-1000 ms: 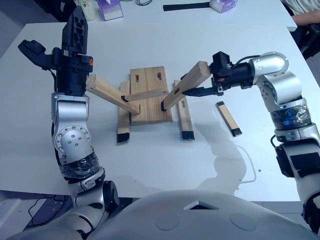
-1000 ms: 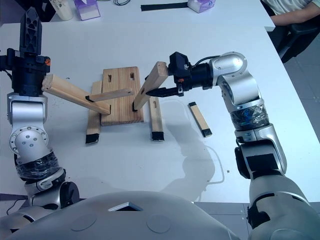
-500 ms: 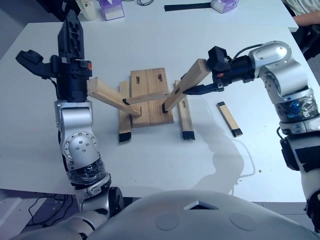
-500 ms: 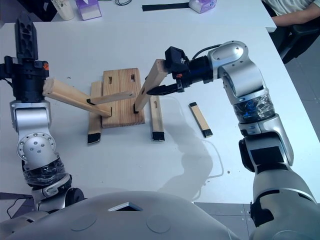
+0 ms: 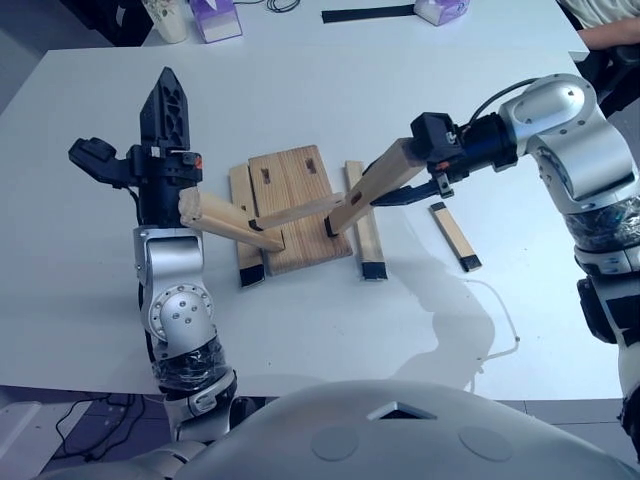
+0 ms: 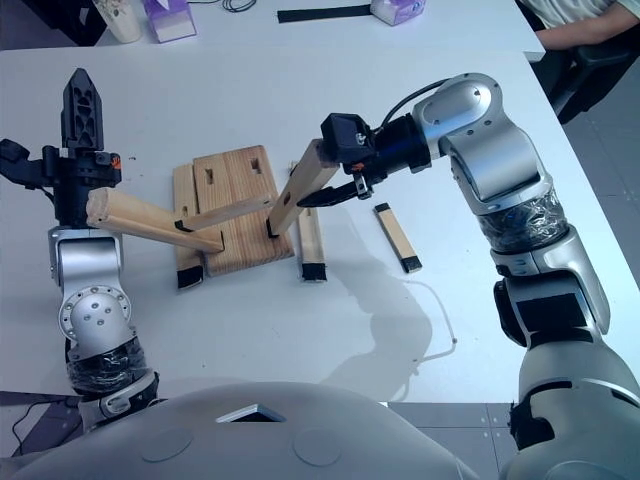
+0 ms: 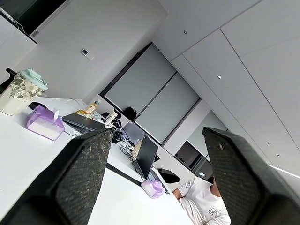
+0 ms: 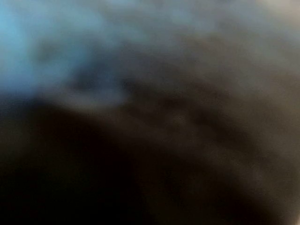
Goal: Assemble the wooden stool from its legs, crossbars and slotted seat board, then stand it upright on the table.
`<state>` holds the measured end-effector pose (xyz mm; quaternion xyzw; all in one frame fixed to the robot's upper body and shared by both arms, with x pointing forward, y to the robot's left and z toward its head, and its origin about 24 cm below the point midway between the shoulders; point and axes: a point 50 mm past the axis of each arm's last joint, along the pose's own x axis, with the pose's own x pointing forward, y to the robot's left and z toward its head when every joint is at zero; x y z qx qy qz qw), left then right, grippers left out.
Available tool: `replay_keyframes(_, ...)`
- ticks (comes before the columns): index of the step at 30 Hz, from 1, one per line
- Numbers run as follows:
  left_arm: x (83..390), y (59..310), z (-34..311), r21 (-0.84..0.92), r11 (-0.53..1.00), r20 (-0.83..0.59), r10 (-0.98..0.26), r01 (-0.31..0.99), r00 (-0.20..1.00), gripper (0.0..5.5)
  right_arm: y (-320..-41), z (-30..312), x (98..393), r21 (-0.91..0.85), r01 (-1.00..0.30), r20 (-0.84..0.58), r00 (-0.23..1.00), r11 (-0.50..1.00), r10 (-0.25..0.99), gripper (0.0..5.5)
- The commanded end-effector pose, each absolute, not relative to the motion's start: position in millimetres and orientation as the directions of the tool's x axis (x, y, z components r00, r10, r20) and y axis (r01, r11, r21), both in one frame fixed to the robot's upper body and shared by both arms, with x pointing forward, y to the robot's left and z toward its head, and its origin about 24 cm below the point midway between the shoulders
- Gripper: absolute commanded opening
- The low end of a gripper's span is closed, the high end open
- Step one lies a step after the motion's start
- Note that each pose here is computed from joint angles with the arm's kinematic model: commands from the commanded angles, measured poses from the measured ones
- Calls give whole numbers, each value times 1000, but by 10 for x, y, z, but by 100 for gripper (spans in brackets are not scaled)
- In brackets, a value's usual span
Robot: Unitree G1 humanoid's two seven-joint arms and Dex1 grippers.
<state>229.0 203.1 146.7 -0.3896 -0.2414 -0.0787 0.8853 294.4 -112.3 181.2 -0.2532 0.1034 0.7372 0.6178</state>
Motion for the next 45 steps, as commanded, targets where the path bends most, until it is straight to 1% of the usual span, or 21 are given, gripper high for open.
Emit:
replay_keyframes(1, 2283, 2025, 1436, -655, 692, 474, 61, 305, 879, 352, -1026, 1587, 3016, -19, -986, -538, -132, -168, 832, 200)
replay_keyframes(5, 2283, 1985, 1406, -661, 688, 469, 64, 301, 881, 352, -924, 1655, 3039, 4, -982, -522, -165, -191, 837, 200)
replay_keyframes(9, 2281, 1964, 1384, -664, 687, 465, 70, 295, 882, 352, -862, 1583, 3087, 8, -975, -572, -188, -224, 799, 200)
replay_keyframes(12, 2288, 1950, 1378, -665, 687, 463, 74, 291, 883, 352, -751, 1473, 2997, 22, -957, -603, -243, -289, 760, 200)
replay_keyframes(15, 2297, 1936, 1373, -667, 687, 463, 78, 289, 883, 352, -708, 1359, 2915, 35, -948, -627, -267, -316, 732, 200)
replay_keyframes(22, 2292, 1916, 1345, -669, 688, 457, 83, 281, 886, 352, -668, 1235, 2836, 59, -950, -639, -272, -306, 720, 200)
replay_keyframes(25, 2299, 1904, 1337, -670, 688, 454, 81, 280, 887, 352, -619, 1242, 2841, 67, -954, -624, -268, -291, 734, 200)
replay_keyframes(30, 2320, 1860, 1339, -643, 704, 455, 36, 300, 890, 352, -581, 1284, 2858, 69, -960, -607, -256, -272, 752, 200)
replay_keyframes(38, 2319, 1900, 1317, -598, 747, 447, 10, 291, 894, 352, -718, 1452, 2938, 95, -967, -592, -245, -236, 768, 200)
replay_keyframes(40, 2319, 1903, 1311, -595, 750, 447, 7, 291, 895, 352, -708, 1463, 2919, 96, -965, -592, -253, -245, 765, 200)
replay_keyframes(43, 2380, 1828, 1302, -584, 747, 448, -30, 318, 894, 352, -627, 1432, 2806, 115, -956, -577, -286, -271, 765, 200)
replay_keyframes(45, 2417, 1791, 1292, -571, 751, 445, -55, 331, 894, 352, -619, 1387, 2768, 127, -958, -575, -284, -259, 767, 200)
